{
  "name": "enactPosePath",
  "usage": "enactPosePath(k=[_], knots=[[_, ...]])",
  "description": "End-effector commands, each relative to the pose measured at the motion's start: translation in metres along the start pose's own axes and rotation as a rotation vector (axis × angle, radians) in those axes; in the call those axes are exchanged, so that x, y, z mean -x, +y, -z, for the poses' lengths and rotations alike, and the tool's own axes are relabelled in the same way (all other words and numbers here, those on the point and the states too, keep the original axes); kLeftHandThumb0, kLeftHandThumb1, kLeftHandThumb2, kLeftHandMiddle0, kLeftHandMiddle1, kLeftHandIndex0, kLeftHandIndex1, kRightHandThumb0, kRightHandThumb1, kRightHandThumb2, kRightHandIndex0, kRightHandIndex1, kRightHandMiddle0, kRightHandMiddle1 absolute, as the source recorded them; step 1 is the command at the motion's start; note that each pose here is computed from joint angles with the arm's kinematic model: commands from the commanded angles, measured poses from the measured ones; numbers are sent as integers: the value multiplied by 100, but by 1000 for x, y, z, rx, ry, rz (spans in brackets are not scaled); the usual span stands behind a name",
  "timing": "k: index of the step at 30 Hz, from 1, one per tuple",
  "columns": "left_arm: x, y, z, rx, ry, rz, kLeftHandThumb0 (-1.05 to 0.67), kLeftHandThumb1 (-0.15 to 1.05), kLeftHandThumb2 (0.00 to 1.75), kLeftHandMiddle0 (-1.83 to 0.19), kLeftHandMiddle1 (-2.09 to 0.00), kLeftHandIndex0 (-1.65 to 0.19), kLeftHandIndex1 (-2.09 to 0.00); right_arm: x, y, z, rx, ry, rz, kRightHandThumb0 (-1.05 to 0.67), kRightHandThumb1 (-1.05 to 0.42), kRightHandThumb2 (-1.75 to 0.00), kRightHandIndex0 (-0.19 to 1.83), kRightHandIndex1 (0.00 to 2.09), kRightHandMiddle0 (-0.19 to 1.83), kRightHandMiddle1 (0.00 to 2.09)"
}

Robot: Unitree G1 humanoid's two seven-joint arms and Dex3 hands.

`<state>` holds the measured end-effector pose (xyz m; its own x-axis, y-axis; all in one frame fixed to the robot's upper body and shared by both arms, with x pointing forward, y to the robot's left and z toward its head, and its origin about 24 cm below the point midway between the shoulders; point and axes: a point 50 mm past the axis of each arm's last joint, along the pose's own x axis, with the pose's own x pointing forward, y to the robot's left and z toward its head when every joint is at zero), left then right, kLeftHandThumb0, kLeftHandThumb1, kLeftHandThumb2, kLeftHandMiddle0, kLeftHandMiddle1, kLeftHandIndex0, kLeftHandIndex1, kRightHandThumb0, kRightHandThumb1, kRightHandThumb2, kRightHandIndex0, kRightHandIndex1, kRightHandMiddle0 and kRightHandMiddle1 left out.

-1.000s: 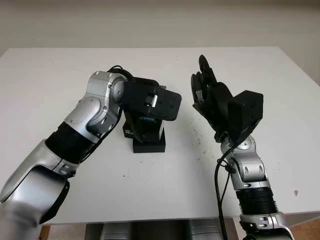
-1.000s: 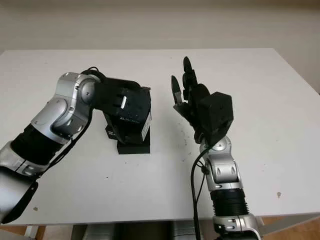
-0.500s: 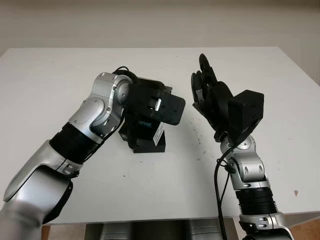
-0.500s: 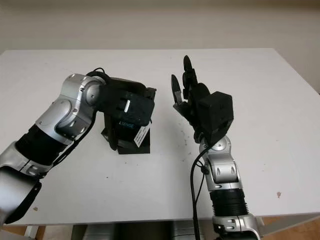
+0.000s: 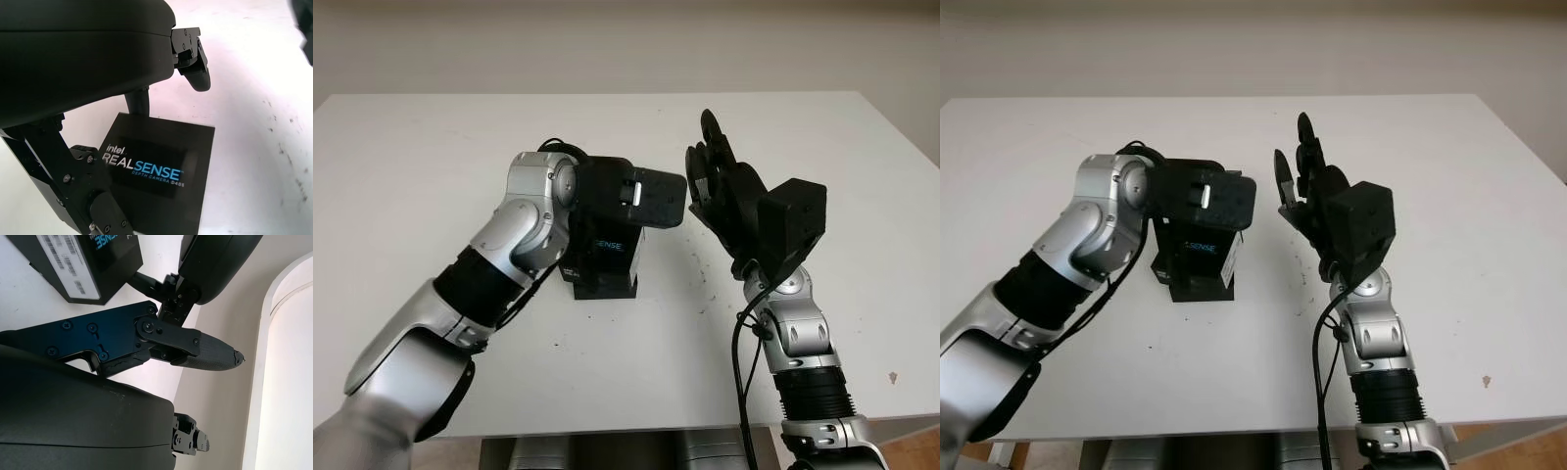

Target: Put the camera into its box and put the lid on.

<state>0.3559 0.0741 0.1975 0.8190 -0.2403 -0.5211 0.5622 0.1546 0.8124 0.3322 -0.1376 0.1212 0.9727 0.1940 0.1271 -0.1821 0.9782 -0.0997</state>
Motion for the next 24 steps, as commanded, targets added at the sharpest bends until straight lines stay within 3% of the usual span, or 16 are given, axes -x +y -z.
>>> enactPosePath(k=[1,3,9,12,15,16,19,20,22,24], knots=[[0,3,-1,64,14,-3,-15,105,34,-18,-171,14,-103,-4,1,-9,3,-45,-4,-73,-105,-63,-16,5,-15,5],[0,3,0,103,14,-5,-15,105,36,-18,-173,12,-113,-5,2,-9,4,-48,-4,-73,-105,-63,-16,5,-15,5],[1,2,1,191,8,-15,-21,105,45,-14,-138,13,-74,-4,2,-7,8,-48,3,-73,-105,-63,-15,6,-14,6],[0,2,1,192,14,-19,-25,105,43,-11,-139,16,-91,-4,1,-7,13,-56,2,-72,-105,-63,-15,6,-13,6],[1,4,-1,210,49,0,-31,105,39,-6,-161,19,-24,-4,1,-7,13,-55,4,-72,-105,-64,-15,6,-13,6],[2,4,-1,223,57,8,-33,105,39,3,-166,19,-10,-4,0,-7,13,-55,5,-71,-105,-64,-15,6,-13,6],[2,4,-1,220,60,23,-36,105,38,12,-201,19,-1,-4,0,-6,7,-54,6,-72,-105,-63,-14,6,-13,6],[1,4,-1,187,63,19,-38,105,38,16,-138,8,-7,-4,0,-6,6,-55,4,-72,-105,-63,-14,6,-13,6],[0,4,1,128,59,15,-42,105,38,18,-102,-6,-16,-5,-1,-7,5,-54,-1,-71,-105,-64,-14,6,-14,6],[-1,4,3,86,46,12,-42,105,38,17,-73,1,-15,-5,-2,-7,3,-52,-3,-71,-105,-64,-15,6,-14,5]])
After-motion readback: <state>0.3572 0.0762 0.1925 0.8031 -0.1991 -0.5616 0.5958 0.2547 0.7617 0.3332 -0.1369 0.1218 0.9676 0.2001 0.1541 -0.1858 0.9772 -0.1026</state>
